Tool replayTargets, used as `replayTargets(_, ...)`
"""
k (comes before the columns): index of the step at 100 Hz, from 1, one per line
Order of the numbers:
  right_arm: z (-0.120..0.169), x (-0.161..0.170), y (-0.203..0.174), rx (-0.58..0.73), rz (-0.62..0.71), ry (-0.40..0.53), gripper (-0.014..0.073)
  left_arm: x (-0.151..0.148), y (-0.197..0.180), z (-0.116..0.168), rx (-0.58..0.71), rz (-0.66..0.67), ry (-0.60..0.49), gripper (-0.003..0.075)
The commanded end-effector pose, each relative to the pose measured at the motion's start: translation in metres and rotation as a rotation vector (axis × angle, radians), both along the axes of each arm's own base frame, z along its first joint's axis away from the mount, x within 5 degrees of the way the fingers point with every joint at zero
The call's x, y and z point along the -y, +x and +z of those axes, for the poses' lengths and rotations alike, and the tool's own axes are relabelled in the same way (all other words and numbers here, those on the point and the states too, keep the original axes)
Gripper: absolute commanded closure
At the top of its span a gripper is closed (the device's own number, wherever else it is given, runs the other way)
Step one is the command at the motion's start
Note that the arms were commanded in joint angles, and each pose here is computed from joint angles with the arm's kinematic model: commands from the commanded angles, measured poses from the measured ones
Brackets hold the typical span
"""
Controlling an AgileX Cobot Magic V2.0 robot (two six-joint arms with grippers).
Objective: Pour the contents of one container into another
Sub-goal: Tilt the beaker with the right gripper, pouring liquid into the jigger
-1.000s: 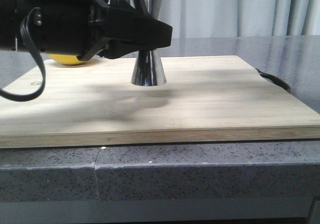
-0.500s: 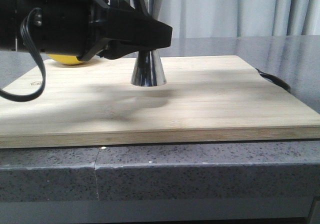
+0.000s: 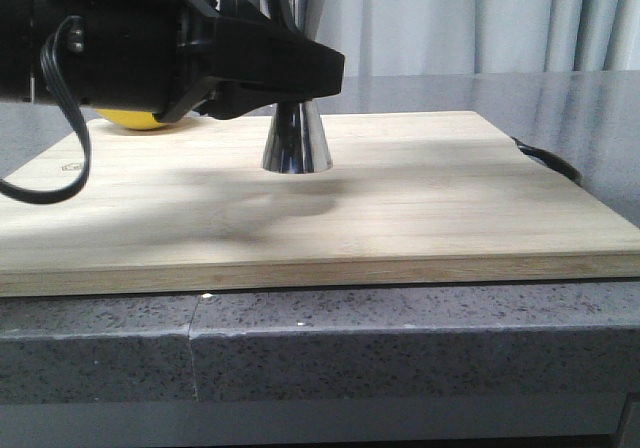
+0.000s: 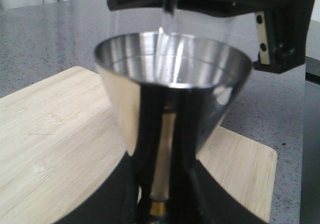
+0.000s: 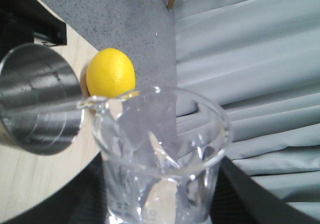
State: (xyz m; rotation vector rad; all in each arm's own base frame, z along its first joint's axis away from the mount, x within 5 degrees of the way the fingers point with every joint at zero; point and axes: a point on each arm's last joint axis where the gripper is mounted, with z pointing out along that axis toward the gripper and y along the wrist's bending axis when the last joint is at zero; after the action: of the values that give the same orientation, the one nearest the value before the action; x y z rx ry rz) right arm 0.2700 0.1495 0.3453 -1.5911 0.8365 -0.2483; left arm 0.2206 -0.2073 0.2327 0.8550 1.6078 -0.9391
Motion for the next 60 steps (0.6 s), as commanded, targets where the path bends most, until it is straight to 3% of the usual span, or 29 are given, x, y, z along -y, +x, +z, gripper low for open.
replayTargets(1, 0.0254, -0.0002, -0.0081, 0.067, 0.001, 0.047, 0.0318, 0.0026, -0.0026, 0.0276, 0.059, -0.022, -0.122, 0.0739)
replayTargets(60, 0.0289, -0.0048, -0.0093, 0.101, 0.003, 0.008, 0.0318, 0.0027, -0.0029, 0.0273, 0.060, -0.025, -0.117, 0.0739)
